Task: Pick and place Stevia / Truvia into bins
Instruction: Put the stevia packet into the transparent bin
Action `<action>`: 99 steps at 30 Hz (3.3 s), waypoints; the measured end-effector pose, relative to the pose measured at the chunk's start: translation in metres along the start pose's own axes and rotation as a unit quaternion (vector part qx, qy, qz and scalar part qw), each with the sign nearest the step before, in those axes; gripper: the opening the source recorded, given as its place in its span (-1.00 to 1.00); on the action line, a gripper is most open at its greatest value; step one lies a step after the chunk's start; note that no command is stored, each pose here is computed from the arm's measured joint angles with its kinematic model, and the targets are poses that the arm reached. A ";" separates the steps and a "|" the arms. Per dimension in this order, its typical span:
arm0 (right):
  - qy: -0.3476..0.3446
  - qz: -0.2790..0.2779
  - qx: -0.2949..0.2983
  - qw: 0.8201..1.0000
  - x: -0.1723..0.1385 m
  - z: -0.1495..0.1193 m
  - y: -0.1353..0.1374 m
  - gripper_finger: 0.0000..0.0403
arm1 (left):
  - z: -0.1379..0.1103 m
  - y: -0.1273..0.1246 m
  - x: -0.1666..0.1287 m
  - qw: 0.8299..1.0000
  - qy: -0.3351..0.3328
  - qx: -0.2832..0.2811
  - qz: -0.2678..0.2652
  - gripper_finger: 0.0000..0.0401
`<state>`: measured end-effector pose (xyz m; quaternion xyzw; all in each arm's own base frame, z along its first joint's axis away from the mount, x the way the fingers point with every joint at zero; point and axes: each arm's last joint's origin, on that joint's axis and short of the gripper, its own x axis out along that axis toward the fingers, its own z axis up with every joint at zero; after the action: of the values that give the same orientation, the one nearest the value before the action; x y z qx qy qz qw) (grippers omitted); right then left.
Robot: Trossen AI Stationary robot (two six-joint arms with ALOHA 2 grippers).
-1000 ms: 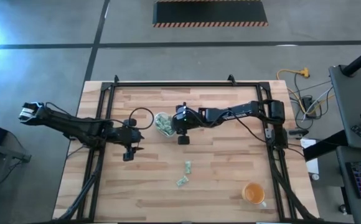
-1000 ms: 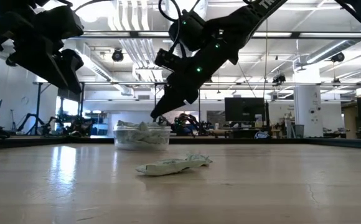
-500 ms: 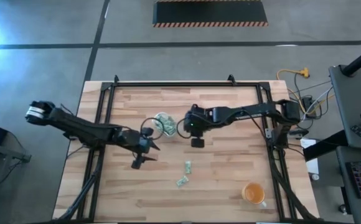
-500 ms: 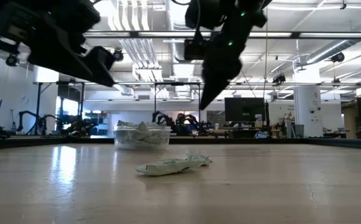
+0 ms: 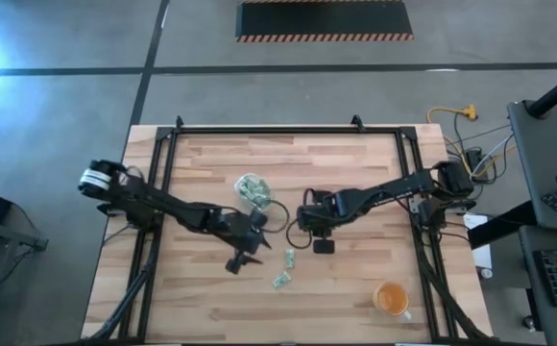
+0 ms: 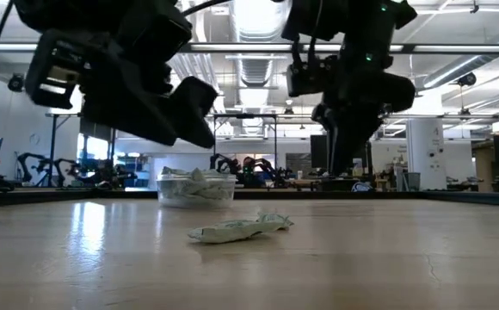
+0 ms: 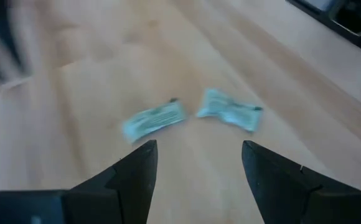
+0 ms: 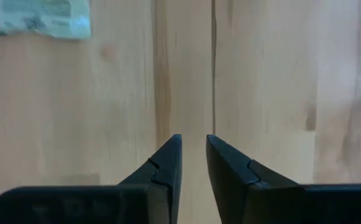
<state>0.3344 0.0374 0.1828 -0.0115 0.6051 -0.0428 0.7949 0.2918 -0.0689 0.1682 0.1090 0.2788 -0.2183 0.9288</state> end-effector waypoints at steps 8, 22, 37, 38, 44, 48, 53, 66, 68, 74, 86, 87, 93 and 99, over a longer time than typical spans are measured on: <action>0.026 -0.005 0.014 1.000 0.010 -0.014 -0.001 -0.71 | 0.009 -0.012 0.036 0.997 0.011 0.044 -0.058 0.08; 0.027 -0.006 0.014 1.000 0.012 -0.015 -0.002 -0.71 | 0.012 -0.017 0.071 0.993 -0.020 0.088 -0.072 0.08; 0.025 -0.005 0.014 1.000 0.013 -0.016 -0.001 -0.71 | 0.002 -0.017 0.089 0.990 -0.030 0.099 -0.099 0.08; 0.023 -0.005 0.014 1.000 0.013 -0.016 -0.001 -0.71 | 0.002 -0.017 0.090 0.989 -0.033 0.102 -0.098 0.08; 0.020 -0.004 0.013 1.000 0.013 -0.015 -0.001 -0.71 | -0.004 -0.013 0.095 0.990 -0.024 0.099 -0.096 0.08; 0.019 -0.004 0.013 1.000 0.014 -0.015 -0.001 -0.71 | -0.005 -0.012 0.095 0.991 -0.018 0.096 -0.097 0.08; 0.019 -0.004 0.013 1.000 0.014 -0.015 -0.001 -0.71 | -0.007 -0.012 0.095 0.991 -0.012 0.091 -0.098 0.08; 0.017 -0.004 0.014 1.000 0.014 -0.015 -0.001 -0.71 | -0.012 -0.005 0.089 0.992 0.029 0.061 -0.103 -0.11; 0.017 -0.004 0.013 1.000 0.014 -0.015 -0.001 -0.71 | -0.011 -0.004 0.087 0.993 0.036 0.054 -0.100 -0.15; 0.015 -0.004 0.014 1.000 0.014 -0.015 -0.001 -0.71 | -0.009 -0.003 0.078 0.993 0.063 0.045 -0.086 -0.18; 0.010 -0.003 0.012 1.000 0.014 -0.014 -0.001 -0.72 | -0.007 -0.001 0.055 0.991 0.128 0.040 -0.013 -0.19; 0.010 -0.003 0.012 1.000 0.014 -0.014 -0.001 -0.72 | -0.008 -0.001 0.054 0.991 0.130 0.040 -0.011 -0.19; 0.009 -0.002 0.011 1.000 0.014 -0.014 -0.001 -0.73 | -0.009 -0.002 0.054 0.991 0.131 0.040 -0.011 -0.19; 0.008 -0.002 0.011 1.000 0.014 -0.014 -0.001 -0.73 | -0.010 -0.002 0.054 0.990 0.134 0.039 -0.012 -0.19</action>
<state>0.3250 0.0357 0.1655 -0.0042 0.6113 -0.0511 0.7897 0.3267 -0.0860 0.1293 0.1705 0.3931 -0.2236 0.8755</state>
